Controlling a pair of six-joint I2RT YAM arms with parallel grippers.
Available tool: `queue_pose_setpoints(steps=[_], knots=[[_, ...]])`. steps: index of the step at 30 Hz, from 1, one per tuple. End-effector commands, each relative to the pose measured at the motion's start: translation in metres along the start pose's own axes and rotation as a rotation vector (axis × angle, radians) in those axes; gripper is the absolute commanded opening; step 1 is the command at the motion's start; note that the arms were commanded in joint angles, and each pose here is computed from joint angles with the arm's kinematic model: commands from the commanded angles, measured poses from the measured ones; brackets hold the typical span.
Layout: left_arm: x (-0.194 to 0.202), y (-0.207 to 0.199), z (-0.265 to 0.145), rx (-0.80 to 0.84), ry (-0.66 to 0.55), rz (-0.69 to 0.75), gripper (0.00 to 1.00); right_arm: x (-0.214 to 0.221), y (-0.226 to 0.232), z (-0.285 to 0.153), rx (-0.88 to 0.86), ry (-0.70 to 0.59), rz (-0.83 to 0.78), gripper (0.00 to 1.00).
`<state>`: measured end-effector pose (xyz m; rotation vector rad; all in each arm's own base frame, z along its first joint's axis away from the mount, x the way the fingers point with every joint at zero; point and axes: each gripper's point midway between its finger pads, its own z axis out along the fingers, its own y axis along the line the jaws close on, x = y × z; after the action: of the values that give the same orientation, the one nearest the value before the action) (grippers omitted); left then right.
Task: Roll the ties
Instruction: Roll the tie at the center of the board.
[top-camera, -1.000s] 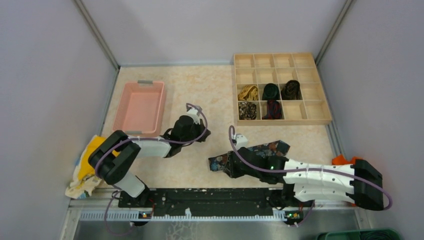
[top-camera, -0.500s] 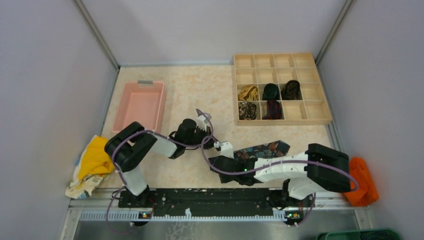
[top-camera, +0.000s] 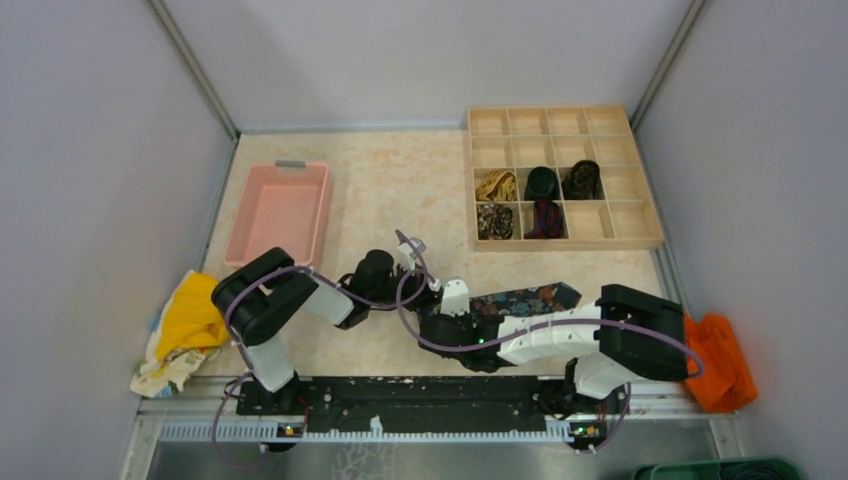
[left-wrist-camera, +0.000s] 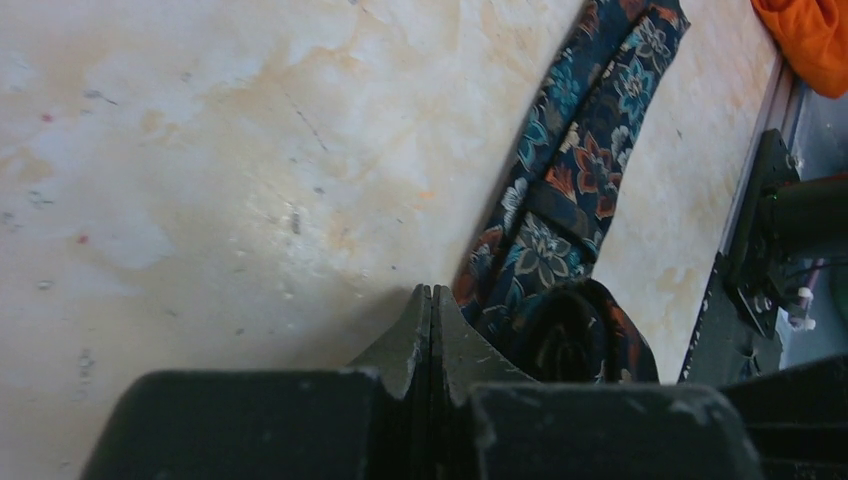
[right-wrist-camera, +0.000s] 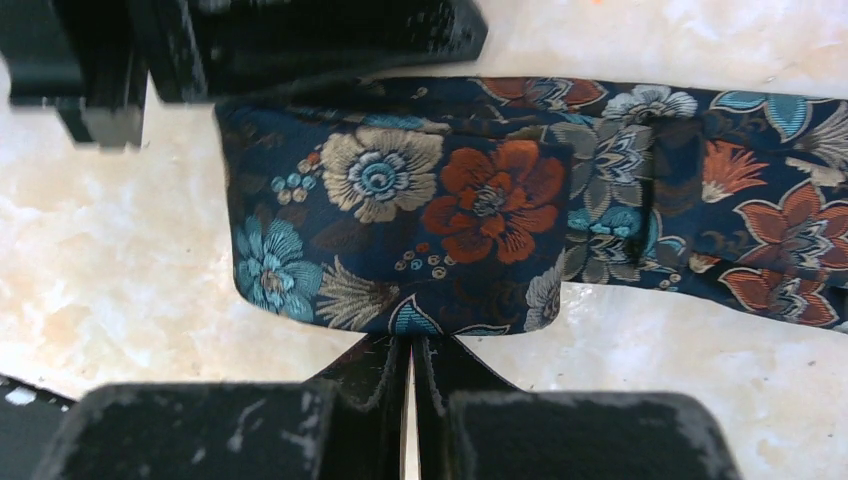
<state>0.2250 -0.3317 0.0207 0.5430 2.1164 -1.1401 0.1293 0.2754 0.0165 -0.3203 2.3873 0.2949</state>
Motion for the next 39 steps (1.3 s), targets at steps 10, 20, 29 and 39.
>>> queue_pose_setpoints(steps=[10, 20, 29, 39], knots=[[0.037, 0.01, -0.005, -0.089, 0.09, -0.018, 0.0, 0.023, -0.047, -0.007, 0.17, 0.063, -0.057, 0.0], [0.037, 0.014, -0.009, -0.129, 0.102, -0.04, 0.0, 0.044, -0.13, -0.048, 0.456, 0.126, 0.172, 0.0], [0.044, -0.004, -0.031, -0.069, 0.092, -0.066, 0.0, 0.039, -0.169, -0.045, 0.633, 0.222, 0.243, 0.0], [0.046, -0.007, -0.032, -0.051, 0.092, -0.07, 0.0, 0.011, -0.178, -0.006, 0.626, 0.281, 0.273, 0.0]])
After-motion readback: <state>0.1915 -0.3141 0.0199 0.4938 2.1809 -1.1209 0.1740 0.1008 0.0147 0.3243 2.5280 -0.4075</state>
